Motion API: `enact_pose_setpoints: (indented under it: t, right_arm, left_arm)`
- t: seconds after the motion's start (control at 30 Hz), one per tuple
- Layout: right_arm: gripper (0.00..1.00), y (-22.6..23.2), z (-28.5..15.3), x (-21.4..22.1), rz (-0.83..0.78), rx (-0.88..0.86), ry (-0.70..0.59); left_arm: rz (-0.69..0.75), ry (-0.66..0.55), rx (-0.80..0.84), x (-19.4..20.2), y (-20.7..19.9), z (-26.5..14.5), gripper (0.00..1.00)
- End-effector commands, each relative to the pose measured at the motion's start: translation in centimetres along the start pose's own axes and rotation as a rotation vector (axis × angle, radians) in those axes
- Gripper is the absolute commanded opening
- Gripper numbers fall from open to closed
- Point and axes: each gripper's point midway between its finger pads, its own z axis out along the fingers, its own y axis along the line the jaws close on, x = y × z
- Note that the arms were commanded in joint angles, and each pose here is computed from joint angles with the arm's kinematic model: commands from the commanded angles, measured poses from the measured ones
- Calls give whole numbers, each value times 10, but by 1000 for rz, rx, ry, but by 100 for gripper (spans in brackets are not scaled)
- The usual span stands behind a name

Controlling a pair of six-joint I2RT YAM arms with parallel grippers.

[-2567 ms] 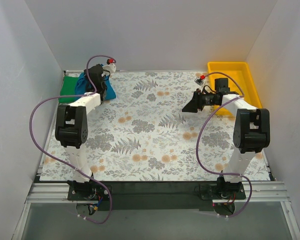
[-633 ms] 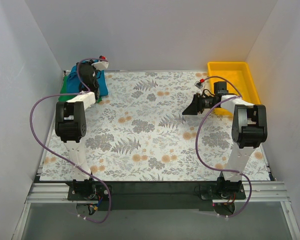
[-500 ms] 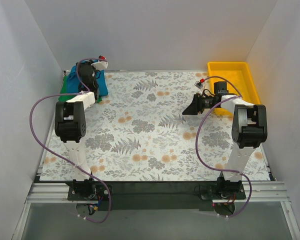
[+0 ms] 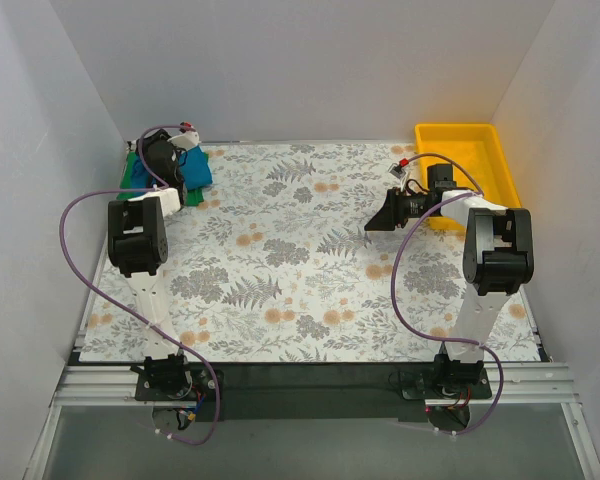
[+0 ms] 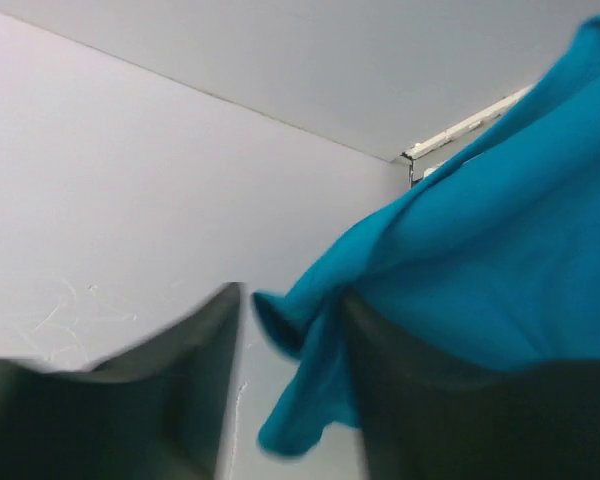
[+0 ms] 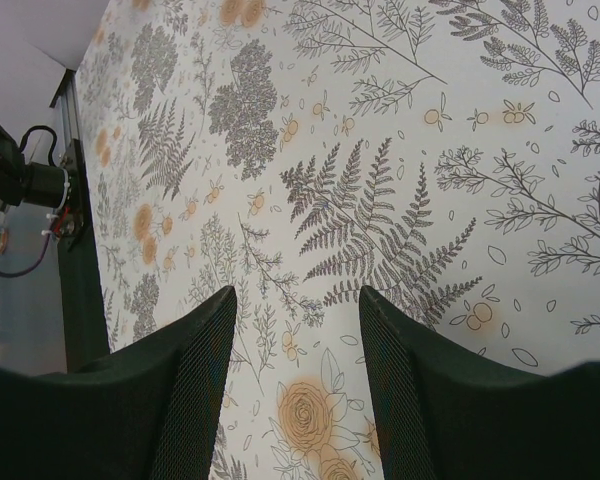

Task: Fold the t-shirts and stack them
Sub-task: Neatly place the folded tshirt to the corner

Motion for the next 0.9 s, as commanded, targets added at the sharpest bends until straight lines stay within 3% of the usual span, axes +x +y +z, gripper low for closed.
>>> enact_pose_setpoints:
  t: [0.0,0.07,0.13,0.27,0.3,0.33,0.37,0.4,0.6,0.67,0.77,0.87]
  right_arm:
    - [59,-3,-3,-9,-14,-2,-9]
    - [59,-4,-2,-7,-10,-1,-5]
    - [59,-4,-2,-8,-13,3,-5]
    - [59,-4,-3,-9,-22,7,-4]
    - [59,-3,-4,-10,-25,8,-6]
    - [59,-2,-4,-11,-26,7,-6]
    - [59,-1,-4,-12,-34,6,-6]
    - [60,-1,-5,-12,-37,9,-7]
    - [60,2,-7,-16,-53,8,-11]
    - [59,3,-7,-15,-53,8,-9]
    - [60,3,-7,-15,-55,9,-8]
    - [60,1,-7,-14,-52,11,-6]
  left_arm:
    - [-117,-54,-99,-18,36,7,51]
    - [-191,-65,-147,-25,50,8,64]
    - [-276,-51,-208,-30,73,6,67]
    - [-619,-11,-279,-40,114,-3,83]
    - [-721,-14,-302,-49,136,-12,95]
    - [-788,5,-287,-50,141,-17,98]
    - [-880,88,-176,-45,116,-21,98]
    - [-937,84,-131,-53,127,-32,98]
    - [-1173,205,326,-58,49,-91,83]
    - [-1205,257,482,-57,15,-114,83]
    - [-1276,327,596,-54,-13,-142,83]
    - [-1369,416,576,-39,-28,-157,83]
